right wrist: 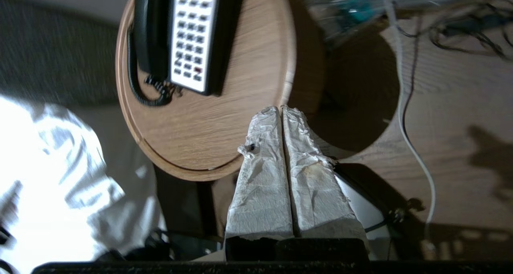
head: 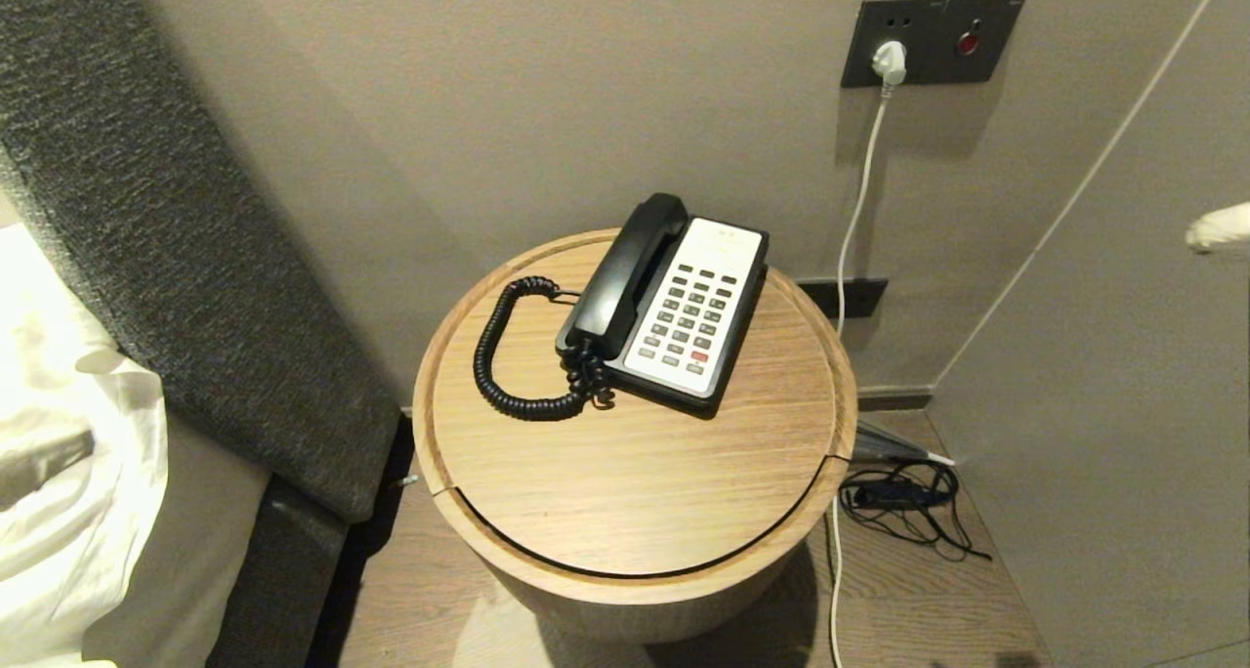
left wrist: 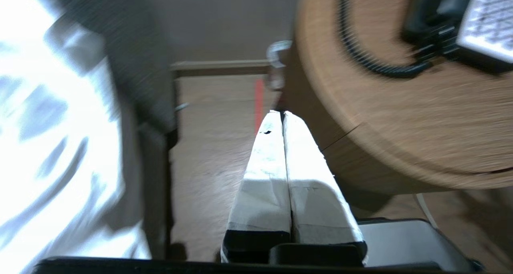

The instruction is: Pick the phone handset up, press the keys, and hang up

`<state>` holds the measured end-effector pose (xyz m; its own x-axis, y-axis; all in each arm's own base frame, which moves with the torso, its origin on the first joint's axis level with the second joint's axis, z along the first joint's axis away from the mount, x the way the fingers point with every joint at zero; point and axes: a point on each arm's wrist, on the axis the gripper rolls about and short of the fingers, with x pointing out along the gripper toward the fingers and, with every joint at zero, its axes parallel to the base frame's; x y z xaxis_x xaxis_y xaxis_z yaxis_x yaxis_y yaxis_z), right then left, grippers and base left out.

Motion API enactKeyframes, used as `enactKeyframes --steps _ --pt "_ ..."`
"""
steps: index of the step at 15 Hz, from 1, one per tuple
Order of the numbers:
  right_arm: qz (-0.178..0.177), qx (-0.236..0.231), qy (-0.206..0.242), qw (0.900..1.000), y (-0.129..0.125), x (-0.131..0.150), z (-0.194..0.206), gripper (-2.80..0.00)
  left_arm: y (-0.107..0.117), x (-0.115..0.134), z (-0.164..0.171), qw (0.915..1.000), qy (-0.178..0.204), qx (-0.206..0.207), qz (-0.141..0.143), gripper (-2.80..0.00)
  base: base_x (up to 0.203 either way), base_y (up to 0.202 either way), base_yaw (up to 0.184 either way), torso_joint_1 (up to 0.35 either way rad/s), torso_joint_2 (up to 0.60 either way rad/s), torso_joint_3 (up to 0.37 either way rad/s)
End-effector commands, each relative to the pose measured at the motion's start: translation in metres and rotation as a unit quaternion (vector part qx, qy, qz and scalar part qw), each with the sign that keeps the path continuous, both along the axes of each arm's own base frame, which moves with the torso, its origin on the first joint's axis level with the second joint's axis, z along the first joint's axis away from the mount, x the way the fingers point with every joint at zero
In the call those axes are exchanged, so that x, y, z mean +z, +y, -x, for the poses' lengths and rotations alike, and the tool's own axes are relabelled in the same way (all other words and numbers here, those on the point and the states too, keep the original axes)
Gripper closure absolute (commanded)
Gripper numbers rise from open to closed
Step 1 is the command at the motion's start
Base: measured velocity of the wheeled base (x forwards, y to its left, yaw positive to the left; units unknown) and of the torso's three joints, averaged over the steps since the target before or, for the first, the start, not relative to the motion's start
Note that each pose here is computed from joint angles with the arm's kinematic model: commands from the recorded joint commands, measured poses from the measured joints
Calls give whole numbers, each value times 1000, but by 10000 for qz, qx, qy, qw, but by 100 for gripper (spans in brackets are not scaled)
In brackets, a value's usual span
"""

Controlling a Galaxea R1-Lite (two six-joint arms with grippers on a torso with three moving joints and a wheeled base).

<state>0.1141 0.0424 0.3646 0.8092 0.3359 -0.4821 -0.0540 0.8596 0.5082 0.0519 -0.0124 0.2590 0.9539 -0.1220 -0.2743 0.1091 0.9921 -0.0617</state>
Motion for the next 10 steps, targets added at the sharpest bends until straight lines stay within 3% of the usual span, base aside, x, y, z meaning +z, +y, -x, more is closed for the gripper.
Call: enactKeyframes --steps 1,5,7,10 --pt "-332 -537 -423 9971 -27 -2 58 0 13 -20 37 9985 -386 377 108 0 0 0 0 0 0 0" --pt "-549 -835 -598 9932 -38 -11 97 0 19 -74 73 9918 -586 1133 39 0 0 0 0 0 0 0" --pt "-540 -840 -553 9935 -39 -21 106 0 18 -103 77 9900 -463 1328 -96 0 0 0 0 0 0 0" --pt "-531 -842 -490 9938 -40 -29 110 0 15 -124 89 9879 -586 1431 -136 0 0 0 0 0 0 0"
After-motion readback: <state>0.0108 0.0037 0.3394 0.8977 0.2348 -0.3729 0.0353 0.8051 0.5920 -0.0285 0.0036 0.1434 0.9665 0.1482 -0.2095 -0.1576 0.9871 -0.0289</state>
